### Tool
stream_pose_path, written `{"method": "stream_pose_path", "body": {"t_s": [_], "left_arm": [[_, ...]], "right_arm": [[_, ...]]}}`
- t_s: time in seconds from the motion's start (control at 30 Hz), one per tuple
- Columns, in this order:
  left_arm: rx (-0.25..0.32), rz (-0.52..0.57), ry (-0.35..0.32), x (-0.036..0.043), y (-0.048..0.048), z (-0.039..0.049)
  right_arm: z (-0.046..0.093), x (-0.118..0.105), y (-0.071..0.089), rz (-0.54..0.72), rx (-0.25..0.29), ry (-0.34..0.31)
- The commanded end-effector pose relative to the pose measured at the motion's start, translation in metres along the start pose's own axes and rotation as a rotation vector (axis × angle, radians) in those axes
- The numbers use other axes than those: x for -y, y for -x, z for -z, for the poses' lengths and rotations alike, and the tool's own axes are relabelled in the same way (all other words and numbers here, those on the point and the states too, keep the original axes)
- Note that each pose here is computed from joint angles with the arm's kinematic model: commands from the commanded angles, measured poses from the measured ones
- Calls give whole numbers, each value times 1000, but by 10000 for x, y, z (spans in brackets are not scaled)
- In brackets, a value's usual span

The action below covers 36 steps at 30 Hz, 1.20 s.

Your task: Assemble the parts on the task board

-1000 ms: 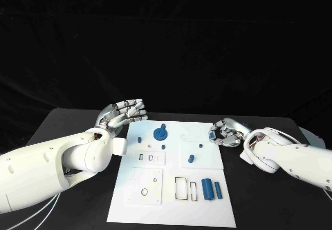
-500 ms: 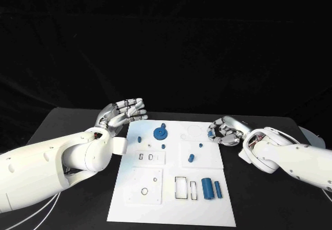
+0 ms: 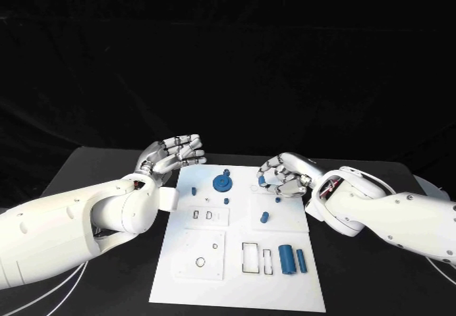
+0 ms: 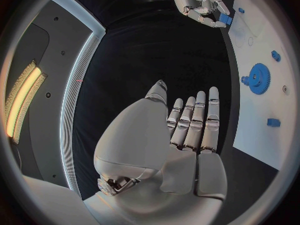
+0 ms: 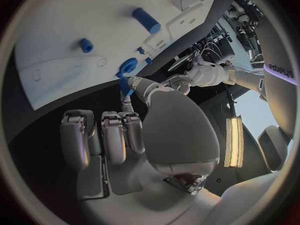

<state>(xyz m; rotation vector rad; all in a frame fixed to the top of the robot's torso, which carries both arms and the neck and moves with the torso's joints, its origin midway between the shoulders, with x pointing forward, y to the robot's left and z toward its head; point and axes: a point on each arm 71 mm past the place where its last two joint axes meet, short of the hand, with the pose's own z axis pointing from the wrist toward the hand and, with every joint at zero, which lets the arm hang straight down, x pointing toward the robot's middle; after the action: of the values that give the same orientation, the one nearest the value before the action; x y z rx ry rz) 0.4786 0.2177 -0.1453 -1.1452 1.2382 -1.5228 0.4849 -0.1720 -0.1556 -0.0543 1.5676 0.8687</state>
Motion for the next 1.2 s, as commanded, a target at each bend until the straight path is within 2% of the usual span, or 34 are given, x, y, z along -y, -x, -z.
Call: {"method": "stream_pose_path", "body": {"t_s": [0.03, 0.3, 0.57, 0.9, 1.2], "left_arm": [[-21, 12, -5, 2, -36, -9], [-22, 12, -2, -8, -50, -18], [-22, 11, 7, -18, -66, -22], [-22, 11, 8, -17, -75, -20], [-23, 12, 8, -17, -80, -19]], "right_arm": [[-59, -163, -97, 63, -21, 5], [-201, -470, -400, 85, -60, 52], [-278, -617, -702, 109, -111, 52], [-302, -693, -944, 107, -166, 31], [-293, -748, -1036, 106, -172, 37]]}}
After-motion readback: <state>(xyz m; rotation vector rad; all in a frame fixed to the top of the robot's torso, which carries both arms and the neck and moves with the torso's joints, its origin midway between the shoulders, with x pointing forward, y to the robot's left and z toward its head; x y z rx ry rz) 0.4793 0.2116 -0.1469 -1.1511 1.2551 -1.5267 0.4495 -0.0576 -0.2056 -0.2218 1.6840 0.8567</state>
